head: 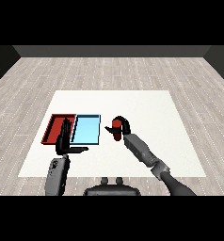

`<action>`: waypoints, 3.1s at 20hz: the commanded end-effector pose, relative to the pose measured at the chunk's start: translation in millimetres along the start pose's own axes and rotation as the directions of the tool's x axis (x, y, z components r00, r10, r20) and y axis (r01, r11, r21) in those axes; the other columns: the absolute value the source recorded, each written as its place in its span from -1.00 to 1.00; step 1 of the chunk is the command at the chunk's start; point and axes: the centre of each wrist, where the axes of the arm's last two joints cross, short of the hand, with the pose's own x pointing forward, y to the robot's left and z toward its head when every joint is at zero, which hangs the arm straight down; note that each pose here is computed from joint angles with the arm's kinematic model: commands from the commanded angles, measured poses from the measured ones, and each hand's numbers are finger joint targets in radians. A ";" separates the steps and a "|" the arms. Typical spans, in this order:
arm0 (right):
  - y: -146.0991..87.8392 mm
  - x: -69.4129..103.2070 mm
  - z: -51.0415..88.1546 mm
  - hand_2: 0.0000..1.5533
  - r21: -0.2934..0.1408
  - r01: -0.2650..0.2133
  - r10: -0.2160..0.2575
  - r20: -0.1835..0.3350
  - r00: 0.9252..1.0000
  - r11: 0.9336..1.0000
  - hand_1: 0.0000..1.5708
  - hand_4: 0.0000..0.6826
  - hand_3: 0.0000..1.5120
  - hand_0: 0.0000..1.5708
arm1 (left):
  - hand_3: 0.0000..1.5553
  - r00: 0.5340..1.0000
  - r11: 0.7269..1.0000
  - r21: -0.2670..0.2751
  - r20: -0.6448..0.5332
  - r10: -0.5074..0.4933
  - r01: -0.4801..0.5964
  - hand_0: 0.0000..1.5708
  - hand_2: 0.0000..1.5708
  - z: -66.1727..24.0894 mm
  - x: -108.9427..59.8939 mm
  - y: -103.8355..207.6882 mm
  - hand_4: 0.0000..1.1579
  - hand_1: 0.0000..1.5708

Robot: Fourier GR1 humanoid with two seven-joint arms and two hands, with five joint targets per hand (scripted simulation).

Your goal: Pick the red can and put it in the red box

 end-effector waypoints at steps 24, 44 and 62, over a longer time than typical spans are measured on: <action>-18.6 116.5 57.0 0.88 -0.052 0.014 0.007 0.373 0.928 0.999 0.99 0.76 0.86 0.99 | -1.00 0.990 0.963 -0.233 -0.085 0.116 -0.133 -1.00 -1.00 -11.1 11.9 -71.4 -1.00 -1.00; -16.2 119.2 67.4 0.90 -0.001 -0.012 0.011 0.467 0.884 1.000 1.00 0.92 0.87 1.00 | -1.00 0.964 0.919 -0.335 -0.227 0.137 -0.209 -1.00 -1.00 -20.1 16.6 -145.5 -1.00 -1.00; 8.5 145.9 85.6 0.90 0.096 0.028 -0.071 0.487 0.871 0.995 1.00 0.84 0.87 1.00 | -1.00 0.932 0.895 -0.347 -0.319 0.169 -0.281 -1.00 -1.00 -27.1 -11.3 -163.5 -1.00 -1.00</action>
